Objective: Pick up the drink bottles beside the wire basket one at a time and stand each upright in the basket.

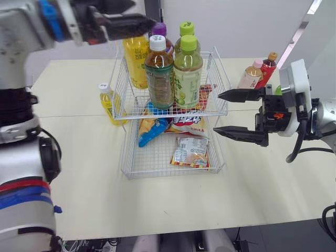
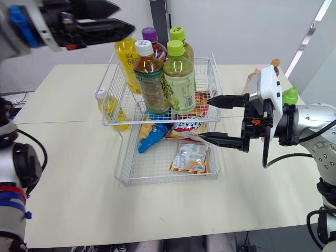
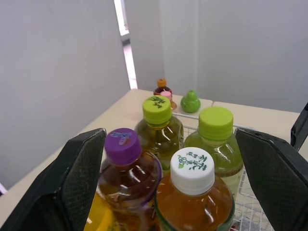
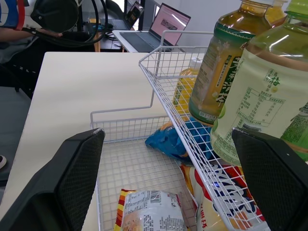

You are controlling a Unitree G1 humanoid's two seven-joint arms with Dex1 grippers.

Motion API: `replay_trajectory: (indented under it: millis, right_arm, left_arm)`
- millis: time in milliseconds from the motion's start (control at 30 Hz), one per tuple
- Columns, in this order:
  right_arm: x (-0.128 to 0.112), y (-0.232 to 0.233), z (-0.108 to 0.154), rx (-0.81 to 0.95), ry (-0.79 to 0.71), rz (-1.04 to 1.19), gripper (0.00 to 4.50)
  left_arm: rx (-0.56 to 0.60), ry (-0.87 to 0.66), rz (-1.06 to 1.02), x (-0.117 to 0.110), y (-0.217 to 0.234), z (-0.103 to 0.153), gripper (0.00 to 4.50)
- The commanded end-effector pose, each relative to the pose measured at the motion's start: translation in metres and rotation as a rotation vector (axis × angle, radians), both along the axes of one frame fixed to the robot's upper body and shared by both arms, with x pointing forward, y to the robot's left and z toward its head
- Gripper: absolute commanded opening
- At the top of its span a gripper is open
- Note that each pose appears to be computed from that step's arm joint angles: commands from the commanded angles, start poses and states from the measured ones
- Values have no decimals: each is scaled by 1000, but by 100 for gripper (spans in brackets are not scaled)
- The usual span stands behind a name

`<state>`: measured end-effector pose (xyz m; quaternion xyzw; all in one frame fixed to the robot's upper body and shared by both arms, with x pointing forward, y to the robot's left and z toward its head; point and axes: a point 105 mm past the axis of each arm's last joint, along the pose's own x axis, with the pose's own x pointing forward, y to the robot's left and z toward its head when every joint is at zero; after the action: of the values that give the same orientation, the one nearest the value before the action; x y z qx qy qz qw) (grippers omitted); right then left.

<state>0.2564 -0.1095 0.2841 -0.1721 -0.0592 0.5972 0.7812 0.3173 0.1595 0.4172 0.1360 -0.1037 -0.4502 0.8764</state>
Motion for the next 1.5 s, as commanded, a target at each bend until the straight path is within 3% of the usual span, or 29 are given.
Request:
replay_trajectory:
  millis: [33, 333, 600, 1000, 1500]
  right_arm:
    - [-4, 0, 8, 2, -39, 18, 450]
    - [0, 6, 7, 4, -37, 56, 450]
    - [4, 7, 9, 13, -51, 52, 450]
    - [13, 3, 3, -2, -80, -25, 450]
    - [-7, 11, -5, 46, -71, -76, 450]
  left_arm:
    - [-18, -99, 127, -11, 29, 15, 446]
    - [-77, -103, 453, -10, 102, -11, 446]
    - [-67, -14, 603, -17, 149, -76, 446]
    - [-50, 43, 623, -15, 146, -137, 446]
    - [-30, 50, 599, -6, 135, -147, 446]
